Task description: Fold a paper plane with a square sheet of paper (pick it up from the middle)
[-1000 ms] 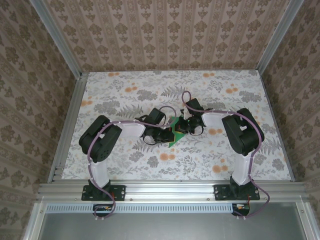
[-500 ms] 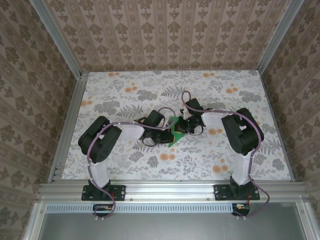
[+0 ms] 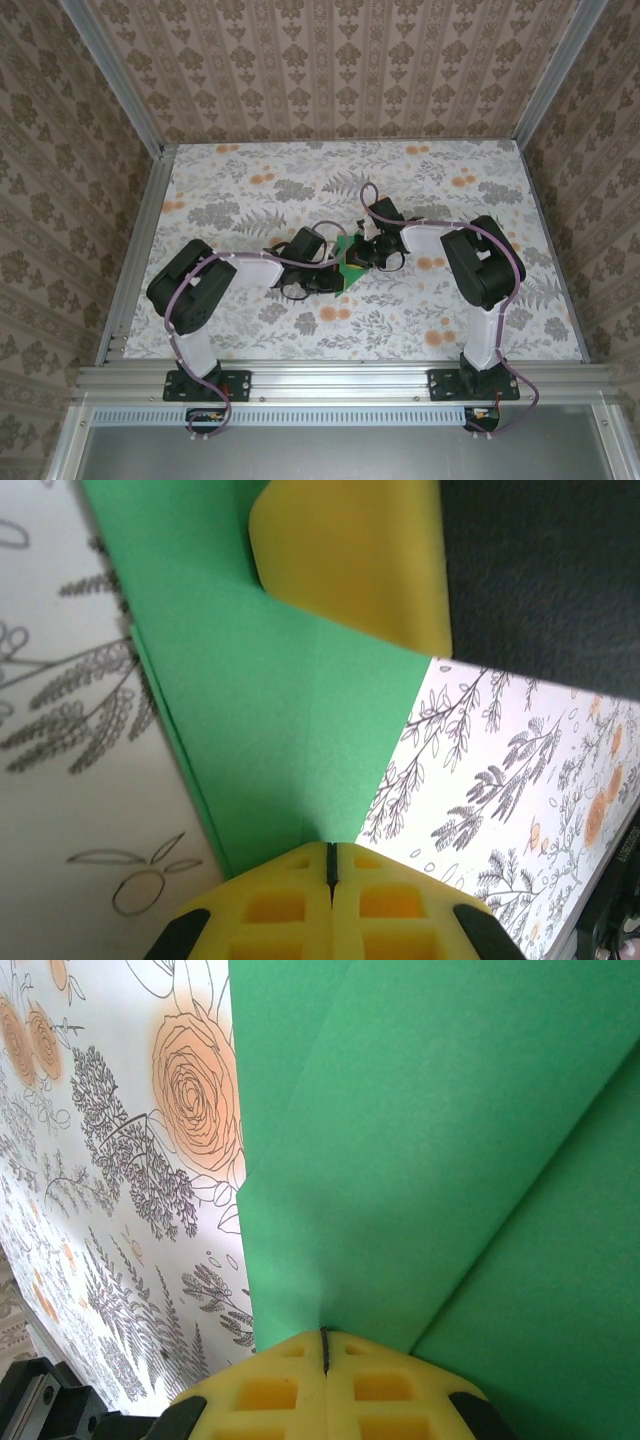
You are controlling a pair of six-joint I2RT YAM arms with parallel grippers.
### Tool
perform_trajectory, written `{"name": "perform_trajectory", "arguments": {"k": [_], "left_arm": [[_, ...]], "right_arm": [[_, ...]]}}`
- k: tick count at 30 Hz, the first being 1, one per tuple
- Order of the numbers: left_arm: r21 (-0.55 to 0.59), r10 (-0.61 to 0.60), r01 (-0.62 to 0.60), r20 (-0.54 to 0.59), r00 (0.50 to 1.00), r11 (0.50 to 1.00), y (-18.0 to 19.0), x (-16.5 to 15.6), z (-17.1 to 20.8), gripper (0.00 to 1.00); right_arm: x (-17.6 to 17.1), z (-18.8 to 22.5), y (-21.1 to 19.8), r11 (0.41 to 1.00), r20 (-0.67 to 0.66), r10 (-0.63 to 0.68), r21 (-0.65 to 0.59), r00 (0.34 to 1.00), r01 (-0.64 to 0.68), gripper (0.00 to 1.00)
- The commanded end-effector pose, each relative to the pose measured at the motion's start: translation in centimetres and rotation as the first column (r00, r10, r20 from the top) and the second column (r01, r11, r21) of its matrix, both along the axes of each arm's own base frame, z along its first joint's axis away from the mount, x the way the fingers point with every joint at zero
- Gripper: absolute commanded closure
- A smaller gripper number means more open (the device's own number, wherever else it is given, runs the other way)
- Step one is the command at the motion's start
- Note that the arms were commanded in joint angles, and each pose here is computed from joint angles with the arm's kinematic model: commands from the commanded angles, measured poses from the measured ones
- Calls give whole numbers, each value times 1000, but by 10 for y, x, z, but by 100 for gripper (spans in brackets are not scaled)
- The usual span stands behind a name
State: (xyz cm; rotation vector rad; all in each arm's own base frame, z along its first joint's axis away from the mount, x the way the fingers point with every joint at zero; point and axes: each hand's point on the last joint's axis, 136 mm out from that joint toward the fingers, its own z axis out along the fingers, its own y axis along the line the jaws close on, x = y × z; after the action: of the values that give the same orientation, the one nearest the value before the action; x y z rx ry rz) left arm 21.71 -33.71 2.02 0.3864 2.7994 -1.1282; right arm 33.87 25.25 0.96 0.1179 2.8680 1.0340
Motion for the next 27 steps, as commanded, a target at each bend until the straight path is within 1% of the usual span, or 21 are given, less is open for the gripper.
{"name": "perform_trajectory", "arguments": {"k": [1,7,15,19,22,24,27], "left_arm": [[137,-30,60,-212,977,989,33,-60,-29,98],[145,-44,77,-220,975,986,37,-69,-29,98],[188,-47,90,-224,974,978,47,-74,-30,98],[176,-51,89,-208,977,980,47,-72,-24,98],[110,-51,68,-148,988,992,37,-58,-4,99],[30,-40,43,-68,997,999,25,-41,23,99],[-47,5,-2,57,998,999,14,-13,58,97]], "right_arm": [[-38,-72,-53,957,-170,-95,-288,981,42,95],[-38,-74,-54,955,-174,-98,-295,980,43,95],[-37,-74,-54,953,-176,-102,-300,979,45,95],[-37,-74,-54,953,-175,-102,-301,979,45,95],[-37,-74,-54,953,-177,-102,-299,979,45,95],[-38,-75,-54,953,-178,-100,-299,979,43,95],[-37,-75,-53,955,-177,-103,-293,979,48,95]]}}
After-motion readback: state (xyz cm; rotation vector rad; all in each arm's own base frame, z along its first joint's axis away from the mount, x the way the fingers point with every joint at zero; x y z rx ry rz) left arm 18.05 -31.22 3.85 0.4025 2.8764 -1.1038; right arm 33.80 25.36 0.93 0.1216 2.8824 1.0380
